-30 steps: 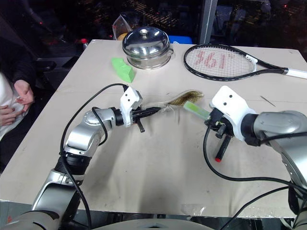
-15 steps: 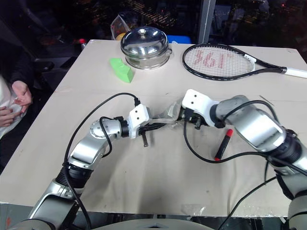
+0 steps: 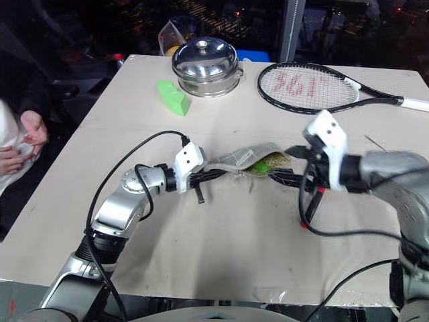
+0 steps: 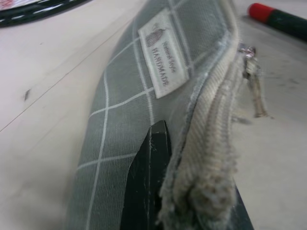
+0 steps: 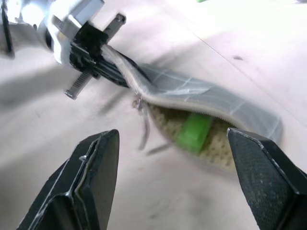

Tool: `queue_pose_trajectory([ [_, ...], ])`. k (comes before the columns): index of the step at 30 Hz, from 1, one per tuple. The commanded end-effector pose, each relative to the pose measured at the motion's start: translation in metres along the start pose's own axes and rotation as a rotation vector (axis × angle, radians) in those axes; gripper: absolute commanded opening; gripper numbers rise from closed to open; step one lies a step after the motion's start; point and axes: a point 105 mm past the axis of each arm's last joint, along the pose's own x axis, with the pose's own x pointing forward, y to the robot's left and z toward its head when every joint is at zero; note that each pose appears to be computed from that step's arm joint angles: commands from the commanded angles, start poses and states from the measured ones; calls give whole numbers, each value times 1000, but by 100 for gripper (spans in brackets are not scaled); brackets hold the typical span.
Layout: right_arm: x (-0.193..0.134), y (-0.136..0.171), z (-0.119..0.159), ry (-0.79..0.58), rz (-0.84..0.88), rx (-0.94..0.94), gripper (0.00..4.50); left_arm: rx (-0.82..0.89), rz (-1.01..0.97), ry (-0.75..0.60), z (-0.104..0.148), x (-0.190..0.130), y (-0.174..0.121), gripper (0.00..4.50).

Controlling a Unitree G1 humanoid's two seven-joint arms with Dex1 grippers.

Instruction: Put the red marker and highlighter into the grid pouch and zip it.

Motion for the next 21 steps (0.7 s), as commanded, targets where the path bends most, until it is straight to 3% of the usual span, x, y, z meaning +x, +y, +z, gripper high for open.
queue_pose_trajectory([
  [1,-10,-11,-33,106,-321,1,361,13,46,-9,6,-2,14,0],
  [5,-10,-17,-88,199,-658,193,361,18,15,-5,6,1,13,0],
  [9,13,2,-105,177,-691,399,361,23,2,-1,6,2,14,0],
  [13,25,3,-119,236,-699,467,361,30,-4,0,7,4,12,0],
  [17,21,-2,-126,286,-712,431,258,31,-3,-3,9,3,9,0],
  [21,12,-11,-118,299,-700,320,105,19,7,-9,9,2,8,0],
])
